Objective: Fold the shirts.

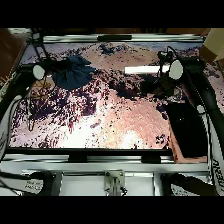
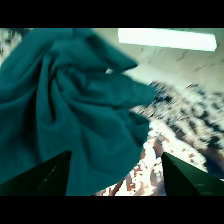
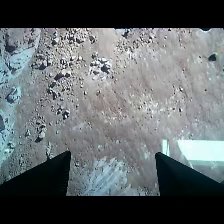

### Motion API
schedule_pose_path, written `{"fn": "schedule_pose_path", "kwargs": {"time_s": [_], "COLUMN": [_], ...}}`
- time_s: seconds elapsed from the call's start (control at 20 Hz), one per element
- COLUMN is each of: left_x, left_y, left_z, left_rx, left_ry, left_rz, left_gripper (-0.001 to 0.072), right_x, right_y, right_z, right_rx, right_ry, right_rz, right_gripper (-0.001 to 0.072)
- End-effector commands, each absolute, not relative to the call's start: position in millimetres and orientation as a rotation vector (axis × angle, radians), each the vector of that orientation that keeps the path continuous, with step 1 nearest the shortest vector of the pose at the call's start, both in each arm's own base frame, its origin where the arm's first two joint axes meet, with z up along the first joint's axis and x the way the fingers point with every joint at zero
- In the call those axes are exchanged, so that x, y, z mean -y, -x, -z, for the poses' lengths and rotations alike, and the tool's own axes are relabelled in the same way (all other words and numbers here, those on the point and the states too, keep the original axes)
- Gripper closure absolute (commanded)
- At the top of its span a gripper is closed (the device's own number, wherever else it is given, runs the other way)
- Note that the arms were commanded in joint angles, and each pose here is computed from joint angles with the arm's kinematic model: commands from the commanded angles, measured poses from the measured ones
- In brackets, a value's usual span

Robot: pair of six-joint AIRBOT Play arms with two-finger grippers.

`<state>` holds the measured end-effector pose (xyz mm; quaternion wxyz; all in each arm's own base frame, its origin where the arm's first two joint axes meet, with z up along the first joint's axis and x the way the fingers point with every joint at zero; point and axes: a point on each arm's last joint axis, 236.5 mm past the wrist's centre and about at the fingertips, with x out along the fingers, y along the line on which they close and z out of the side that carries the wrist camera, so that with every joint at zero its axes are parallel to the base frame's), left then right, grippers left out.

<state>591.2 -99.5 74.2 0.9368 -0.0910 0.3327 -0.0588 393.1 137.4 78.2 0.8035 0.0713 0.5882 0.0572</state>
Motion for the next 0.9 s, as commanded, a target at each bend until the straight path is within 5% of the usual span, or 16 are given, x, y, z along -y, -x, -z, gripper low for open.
{"fn": "schedule_pose_path", "kwargs": {"time_s": [0.0,0.65,0.7,0.8,0.85], "left_x": [87.6,71.4,72.8,74.3,75.8], "left_y": [-616.8,-615.1,-615.5,-619.3,-622.3], "left_z": [3.6,67.5,70.7,68.3,64.9], "left_rx": [-0.895,-1.030,-1.032,-1.015,-0.998], "left_ry": [0.181,0.185,0.194,0.204,0.214], "left_rz": [0.082,0.042,0.045,0.048,0.052], "left_gripper": [0.0033,0.0047,0.0095,0.0385,0.0449], "right_x": [-139.3,-140.0,-139.9,-140.1,-140.8], "right_y": [-393.9,-387.7,-387.8,-387.0,-385.2], "right_z": [-78.9,-77.2,-77.2,-77.0,-76.6], "right_rx": [-1.256,-1.283,-1.283,-1.287,-1.294], "right_ry": [-0.158,-0.157,-0.157,-0.164,-0.166], "right_rz": [-0.128,-0.132,-0.132,-0.127,-0.130], "right_gripper": [0.0077,0.0077,0.0077,0.0077,0.0077]}}
